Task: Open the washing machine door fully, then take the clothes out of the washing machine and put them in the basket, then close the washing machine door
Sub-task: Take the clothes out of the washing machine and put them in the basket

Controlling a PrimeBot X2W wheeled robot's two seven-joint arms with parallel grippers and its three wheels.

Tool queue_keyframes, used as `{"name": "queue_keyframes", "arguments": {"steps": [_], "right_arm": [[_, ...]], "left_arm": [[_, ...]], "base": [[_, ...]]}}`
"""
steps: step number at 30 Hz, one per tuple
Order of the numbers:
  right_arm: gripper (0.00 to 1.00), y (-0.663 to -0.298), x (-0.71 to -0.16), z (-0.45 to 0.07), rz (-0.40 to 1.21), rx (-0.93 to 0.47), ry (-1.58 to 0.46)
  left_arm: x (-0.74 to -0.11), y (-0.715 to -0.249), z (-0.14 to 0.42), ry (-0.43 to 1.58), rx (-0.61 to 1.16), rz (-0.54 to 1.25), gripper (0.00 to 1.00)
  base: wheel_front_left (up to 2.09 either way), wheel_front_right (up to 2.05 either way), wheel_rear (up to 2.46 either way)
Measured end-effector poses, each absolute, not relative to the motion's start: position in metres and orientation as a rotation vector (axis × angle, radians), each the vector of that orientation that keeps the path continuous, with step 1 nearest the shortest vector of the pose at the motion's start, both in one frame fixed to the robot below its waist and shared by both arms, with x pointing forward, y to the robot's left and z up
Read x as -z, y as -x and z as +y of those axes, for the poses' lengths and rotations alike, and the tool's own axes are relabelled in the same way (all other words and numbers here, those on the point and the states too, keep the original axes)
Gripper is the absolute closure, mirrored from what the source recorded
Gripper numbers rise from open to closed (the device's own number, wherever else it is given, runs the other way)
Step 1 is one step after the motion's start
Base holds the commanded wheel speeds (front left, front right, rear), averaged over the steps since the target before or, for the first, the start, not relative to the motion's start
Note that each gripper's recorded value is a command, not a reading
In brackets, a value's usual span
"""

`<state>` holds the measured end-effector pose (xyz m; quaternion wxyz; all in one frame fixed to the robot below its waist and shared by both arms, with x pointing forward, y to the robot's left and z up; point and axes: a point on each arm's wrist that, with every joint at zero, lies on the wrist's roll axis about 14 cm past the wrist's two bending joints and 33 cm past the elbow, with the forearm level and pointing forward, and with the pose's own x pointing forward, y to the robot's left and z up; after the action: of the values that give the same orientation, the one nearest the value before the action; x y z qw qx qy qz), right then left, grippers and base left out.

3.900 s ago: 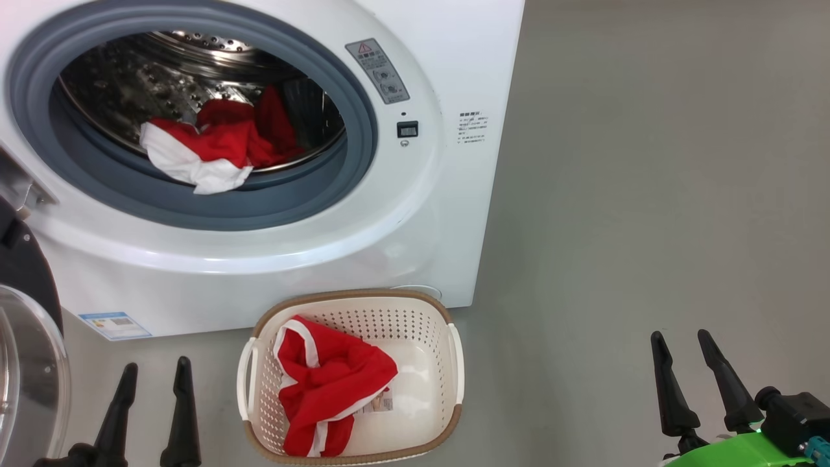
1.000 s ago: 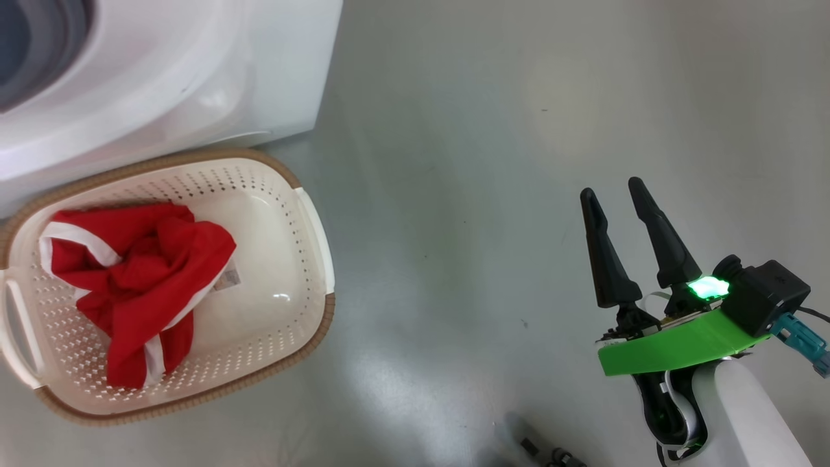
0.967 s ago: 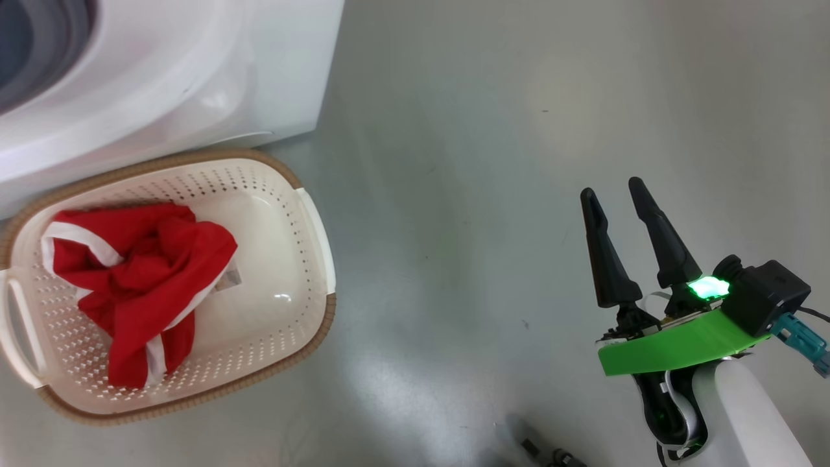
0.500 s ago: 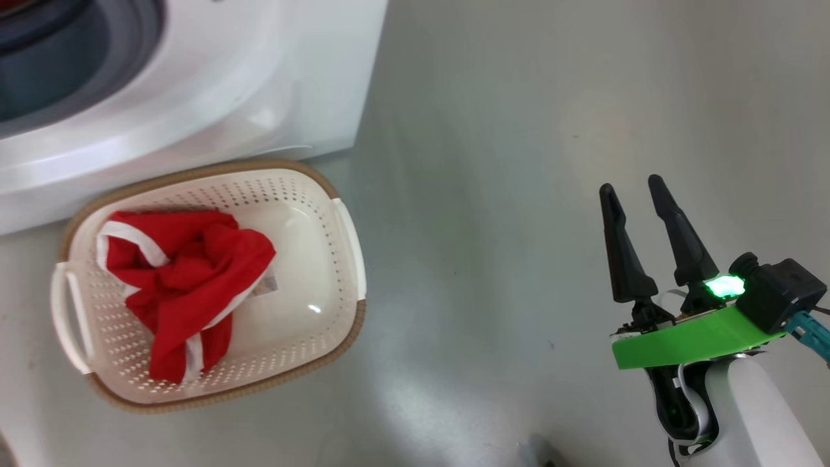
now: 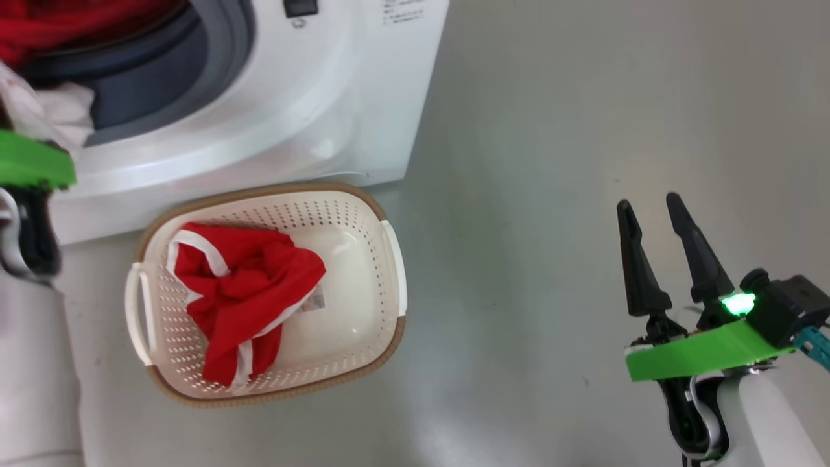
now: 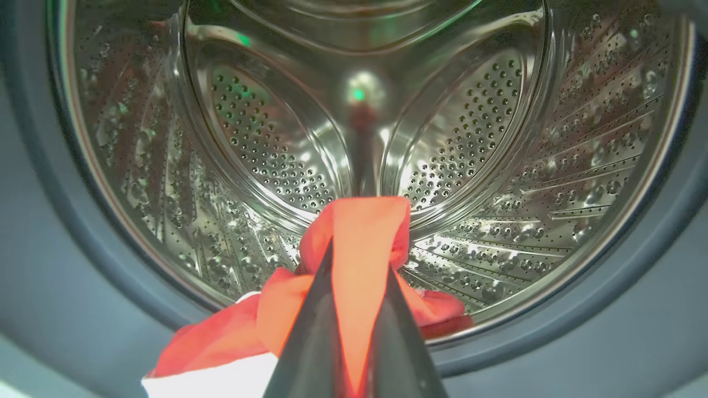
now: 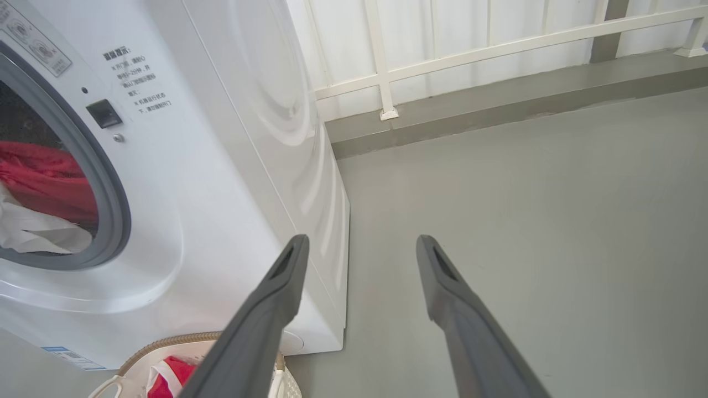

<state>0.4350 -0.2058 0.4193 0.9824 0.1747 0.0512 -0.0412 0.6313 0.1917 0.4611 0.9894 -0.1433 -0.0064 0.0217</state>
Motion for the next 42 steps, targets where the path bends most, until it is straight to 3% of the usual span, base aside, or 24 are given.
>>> {"name": "queue_keyframes", "arguments": {"steps": [28, 42], "right_arm": [[0.00, -0.407, -0.443, -0.197, 0.067, 0.062, -0.370], [0.00, -0.408, -0.432, -0.199, 0.094, 0.072, -0.368]], "left_arm": [[-0.560, -0.504, 0.219, 0.279, -0.078, -0.334, 1.00], [-0.494, -0.501, 0.187, 0.296, -0.015, -0.137, 1.00]], "base": [[0.00, 0.00, 0.00], [0.00, 0.00, 0.00]]}}
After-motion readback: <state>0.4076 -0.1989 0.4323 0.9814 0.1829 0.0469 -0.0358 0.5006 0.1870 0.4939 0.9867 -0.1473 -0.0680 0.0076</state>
